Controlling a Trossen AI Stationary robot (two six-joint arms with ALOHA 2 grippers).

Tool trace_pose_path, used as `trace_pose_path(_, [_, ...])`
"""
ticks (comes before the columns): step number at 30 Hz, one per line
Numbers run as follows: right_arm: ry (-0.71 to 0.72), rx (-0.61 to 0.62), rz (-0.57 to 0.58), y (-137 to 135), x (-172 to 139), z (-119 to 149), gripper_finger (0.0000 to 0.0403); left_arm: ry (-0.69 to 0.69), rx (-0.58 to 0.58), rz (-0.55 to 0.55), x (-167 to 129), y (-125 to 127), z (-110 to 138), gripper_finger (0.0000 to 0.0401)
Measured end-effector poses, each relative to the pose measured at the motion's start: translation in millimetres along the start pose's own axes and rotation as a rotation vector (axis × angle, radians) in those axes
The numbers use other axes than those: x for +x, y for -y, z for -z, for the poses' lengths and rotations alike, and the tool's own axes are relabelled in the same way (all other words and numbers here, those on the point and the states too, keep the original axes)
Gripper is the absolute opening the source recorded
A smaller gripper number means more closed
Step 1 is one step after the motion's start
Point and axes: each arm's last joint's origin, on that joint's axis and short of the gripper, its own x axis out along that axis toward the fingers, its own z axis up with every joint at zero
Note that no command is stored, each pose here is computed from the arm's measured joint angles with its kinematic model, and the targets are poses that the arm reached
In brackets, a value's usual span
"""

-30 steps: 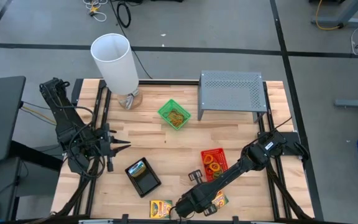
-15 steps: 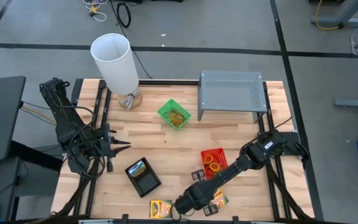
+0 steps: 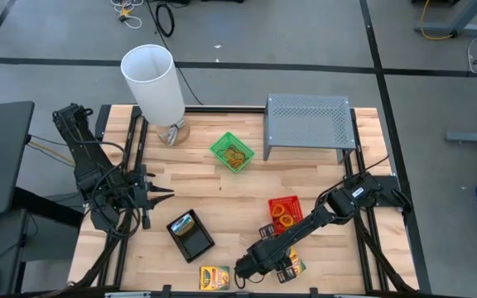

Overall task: Pick & Place Office Desk Supplies
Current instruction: Put the yellow crayon box into the black bin

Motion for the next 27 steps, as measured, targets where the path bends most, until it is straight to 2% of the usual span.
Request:
trace_pose_path(7, [0.007, -0.054, -0.033, 1.8, 4.2, -1.4, 0.0148, 0.000, -0.005, 0.000, 0.0, 0.0, 0.0, 0.0050])
trace_pose_path(15, [0.027, -0.127, -0.020, 4.0, 4.4, -3.7, 0.0012, -0.001, -0.003, 0.000, 0.0, 0.0, 0.1, 0.0050])
trace_pose_path(22, [0.028, -0.069, 0.006, 5.7, 3.7, -4.2, 0.0002, -0.001, -0.002, 0.000, 0.0, -0.1, 0.2, 0.0050])
trace_pose_path(27, [0.065, -0.022, 0.100, 2.6, -4.9, -5.7, 0.0001, -0.001, 0.002, -0.005, 0.0, -0.3, 0.4, 0.0050])
